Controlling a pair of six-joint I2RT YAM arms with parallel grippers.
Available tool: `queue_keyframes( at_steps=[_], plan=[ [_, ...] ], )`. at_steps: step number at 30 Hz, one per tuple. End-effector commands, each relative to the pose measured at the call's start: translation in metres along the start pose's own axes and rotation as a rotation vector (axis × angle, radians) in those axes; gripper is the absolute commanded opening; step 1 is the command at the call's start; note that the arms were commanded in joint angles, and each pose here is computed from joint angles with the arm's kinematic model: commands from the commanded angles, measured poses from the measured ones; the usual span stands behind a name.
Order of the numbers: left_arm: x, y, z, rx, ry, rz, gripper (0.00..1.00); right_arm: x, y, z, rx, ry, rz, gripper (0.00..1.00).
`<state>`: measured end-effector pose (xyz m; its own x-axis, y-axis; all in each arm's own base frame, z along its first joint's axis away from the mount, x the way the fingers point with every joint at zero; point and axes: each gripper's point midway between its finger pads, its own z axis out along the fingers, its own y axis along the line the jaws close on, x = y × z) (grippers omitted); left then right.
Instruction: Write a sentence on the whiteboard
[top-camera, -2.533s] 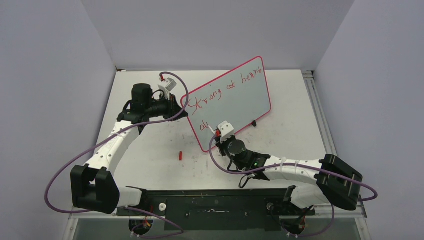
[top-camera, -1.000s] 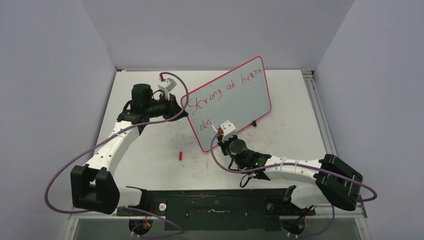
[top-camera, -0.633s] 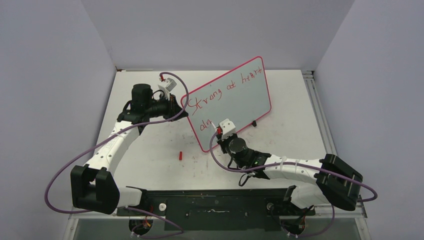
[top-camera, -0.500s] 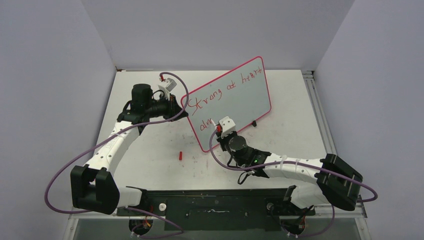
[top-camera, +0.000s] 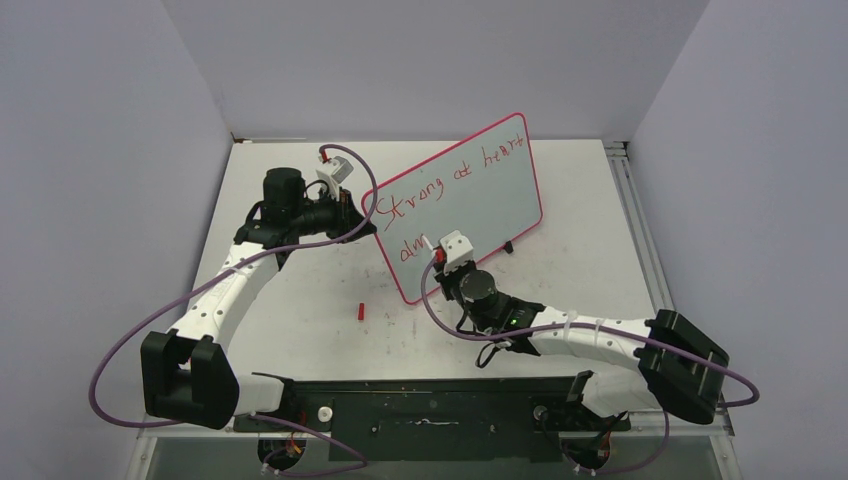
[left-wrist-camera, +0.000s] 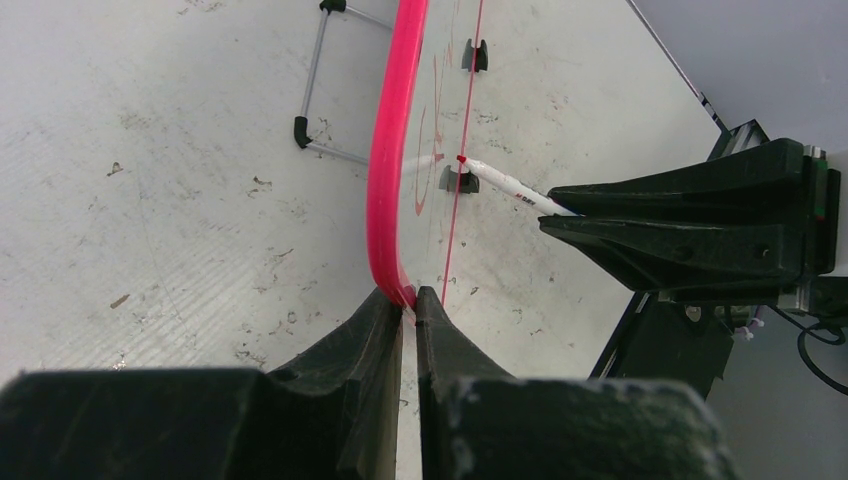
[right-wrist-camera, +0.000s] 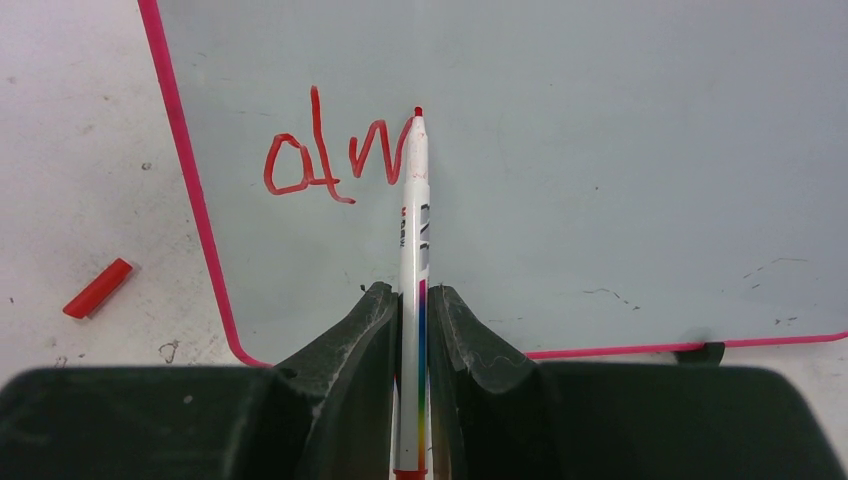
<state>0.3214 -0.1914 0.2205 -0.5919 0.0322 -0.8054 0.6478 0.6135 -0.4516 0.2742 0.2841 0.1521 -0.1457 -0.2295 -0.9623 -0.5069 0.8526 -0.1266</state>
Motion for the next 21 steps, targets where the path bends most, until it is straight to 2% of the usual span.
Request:
queue_keyframes(
  at_steps=[1,21],
  plan=[
    [-0.019,-0.012,-0.007,0.029,-0.062,0.062,0.00,-0.028,-0.008,-0.010,0.023,-0.080,0.035,0.05],
    [-0.020,-0.013,-0.008,0.031,-0.064,0.065,0.00,-0.004,-0.013,0.001,0.032,-0.025,0.026,0.05]
  ],
)
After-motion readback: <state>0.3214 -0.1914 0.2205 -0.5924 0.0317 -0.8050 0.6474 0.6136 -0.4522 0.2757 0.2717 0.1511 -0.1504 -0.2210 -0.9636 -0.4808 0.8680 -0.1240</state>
